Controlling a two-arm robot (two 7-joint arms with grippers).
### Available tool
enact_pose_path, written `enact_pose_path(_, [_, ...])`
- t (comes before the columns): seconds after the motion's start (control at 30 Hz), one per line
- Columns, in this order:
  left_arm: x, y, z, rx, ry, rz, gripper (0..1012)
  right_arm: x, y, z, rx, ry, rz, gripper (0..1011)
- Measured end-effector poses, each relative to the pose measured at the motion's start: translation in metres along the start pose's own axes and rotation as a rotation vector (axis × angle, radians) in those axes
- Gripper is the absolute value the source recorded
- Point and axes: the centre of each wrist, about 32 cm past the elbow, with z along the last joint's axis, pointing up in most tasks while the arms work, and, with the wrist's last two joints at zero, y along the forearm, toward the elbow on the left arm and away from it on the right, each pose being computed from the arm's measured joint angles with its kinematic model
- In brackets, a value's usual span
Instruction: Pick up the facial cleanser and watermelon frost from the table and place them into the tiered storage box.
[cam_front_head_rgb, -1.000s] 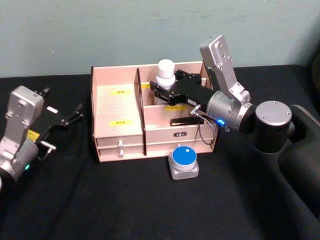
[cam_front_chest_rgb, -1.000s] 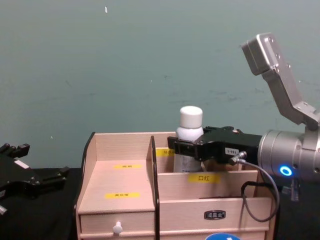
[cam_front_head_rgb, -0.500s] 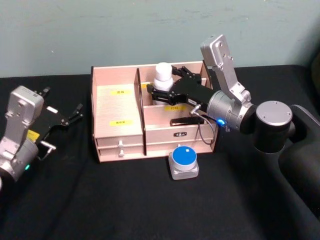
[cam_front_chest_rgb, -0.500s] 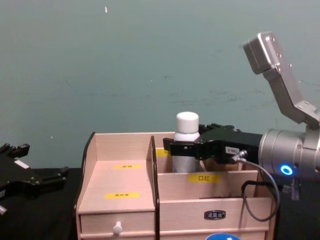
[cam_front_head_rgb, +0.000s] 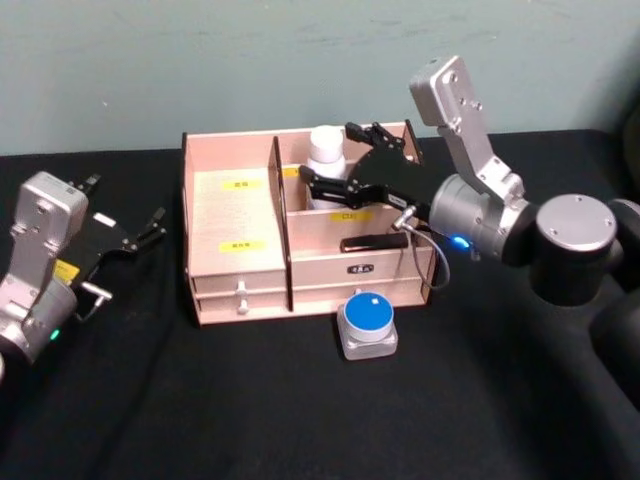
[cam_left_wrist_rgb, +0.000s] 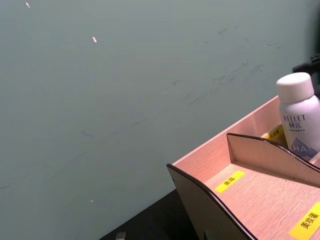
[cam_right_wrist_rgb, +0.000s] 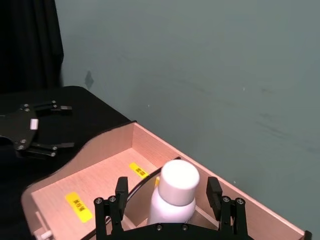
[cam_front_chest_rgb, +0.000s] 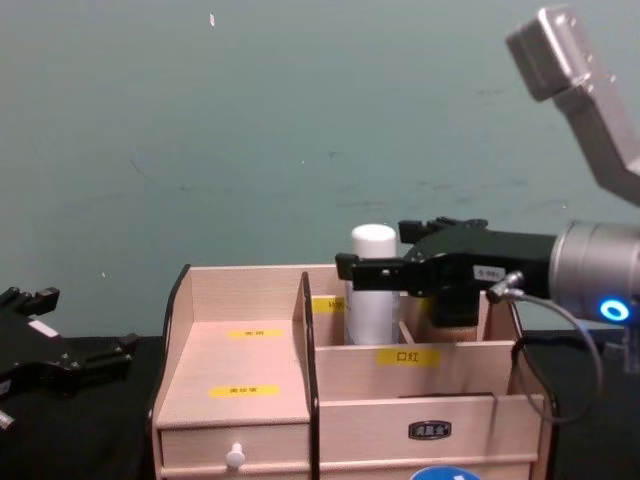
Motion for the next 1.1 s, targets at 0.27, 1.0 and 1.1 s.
enact_pose_path(0.27, [0.0000,0.0000,0.0000,0.000,0.000,0.000,1009,-0.011,-0.025,0.014,0.019,-0.010,0.010,1000])
enact_pose_path(1.0, [0.0000,0.0000,0.0000,0.000,0.000,0.000,1009,-0.070,-0.086,0.020,-0.104,-0.045,-0.053,1000])
enact_pose_path(1.1, [0.0000,0.0000,0.0000,0.000,0.000,0.000,1010,-0.081,-0.093,0.016,-0.154,-0.046,-0.080,1002])
